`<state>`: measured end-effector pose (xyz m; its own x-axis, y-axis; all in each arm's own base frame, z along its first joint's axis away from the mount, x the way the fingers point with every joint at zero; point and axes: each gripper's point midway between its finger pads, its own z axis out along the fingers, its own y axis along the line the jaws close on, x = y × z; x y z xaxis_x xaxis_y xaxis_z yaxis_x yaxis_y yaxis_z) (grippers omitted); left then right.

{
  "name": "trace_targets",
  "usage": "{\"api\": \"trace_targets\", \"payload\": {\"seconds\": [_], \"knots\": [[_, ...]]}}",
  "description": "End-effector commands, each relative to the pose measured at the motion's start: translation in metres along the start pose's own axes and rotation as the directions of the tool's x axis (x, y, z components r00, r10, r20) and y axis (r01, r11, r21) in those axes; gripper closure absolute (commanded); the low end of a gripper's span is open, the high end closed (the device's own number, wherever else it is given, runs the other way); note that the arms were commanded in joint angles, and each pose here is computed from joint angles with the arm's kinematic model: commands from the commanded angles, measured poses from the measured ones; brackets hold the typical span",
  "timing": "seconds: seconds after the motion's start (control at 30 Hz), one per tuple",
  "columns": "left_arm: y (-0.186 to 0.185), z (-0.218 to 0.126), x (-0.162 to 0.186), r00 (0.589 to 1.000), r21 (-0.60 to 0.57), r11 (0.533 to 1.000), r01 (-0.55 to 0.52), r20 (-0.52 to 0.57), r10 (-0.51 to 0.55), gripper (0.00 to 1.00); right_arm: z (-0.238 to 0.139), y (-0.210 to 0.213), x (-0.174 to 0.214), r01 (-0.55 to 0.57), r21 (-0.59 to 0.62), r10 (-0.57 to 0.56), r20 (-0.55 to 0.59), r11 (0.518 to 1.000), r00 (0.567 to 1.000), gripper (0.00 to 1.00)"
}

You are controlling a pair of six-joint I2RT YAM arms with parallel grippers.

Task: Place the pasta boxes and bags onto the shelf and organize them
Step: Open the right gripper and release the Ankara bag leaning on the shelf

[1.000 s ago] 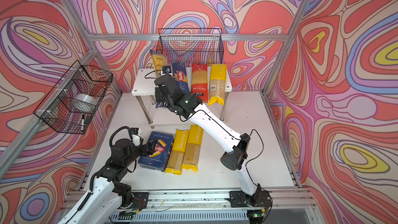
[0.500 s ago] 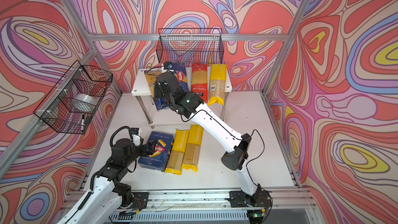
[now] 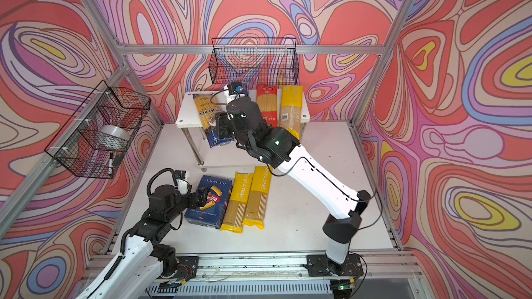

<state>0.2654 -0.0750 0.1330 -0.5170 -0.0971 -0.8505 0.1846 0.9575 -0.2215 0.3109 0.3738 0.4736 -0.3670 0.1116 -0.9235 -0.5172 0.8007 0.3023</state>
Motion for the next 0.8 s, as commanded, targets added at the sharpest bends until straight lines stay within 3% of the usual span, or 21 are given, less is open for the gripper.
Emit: {"api": "trace_targets", "payload": {"seconds": [0.0,0.2,0.4,0.77], "knots": [[-0.004,-0.003,-0.009,1.0,0.013,1.0,-0.006,0.012,0.006,0.0,-0.033,0.013,0.029,0.094,0.0,-0.094,-0.058,0.996,0.994,0.62],[-0.004,-0.004,-0.009,1.0,0.011,1.0,-0.005,0.016,0.005,0.0,-0.04,-0.003,0.081,0.082,0.01,-0.08,-0.16,0.997,0.984,0.76],[-0.004,-0.004,-0.01,1.0,0.011,1.0,-0.005,0.018,0.005,0.0,-0.024,-0.006,0.11,0.091,0.013,-0.087,-0.19,0.996,0.978,0.81],[-0.004,-0.004,-0.009,1.0,0.01,1.0,-0.004,0.016,0.004,0.0,-0.005,0.002,0.11,0.095,0.007,-0.093,-0.147,0.995,0.985,0.84]]}}
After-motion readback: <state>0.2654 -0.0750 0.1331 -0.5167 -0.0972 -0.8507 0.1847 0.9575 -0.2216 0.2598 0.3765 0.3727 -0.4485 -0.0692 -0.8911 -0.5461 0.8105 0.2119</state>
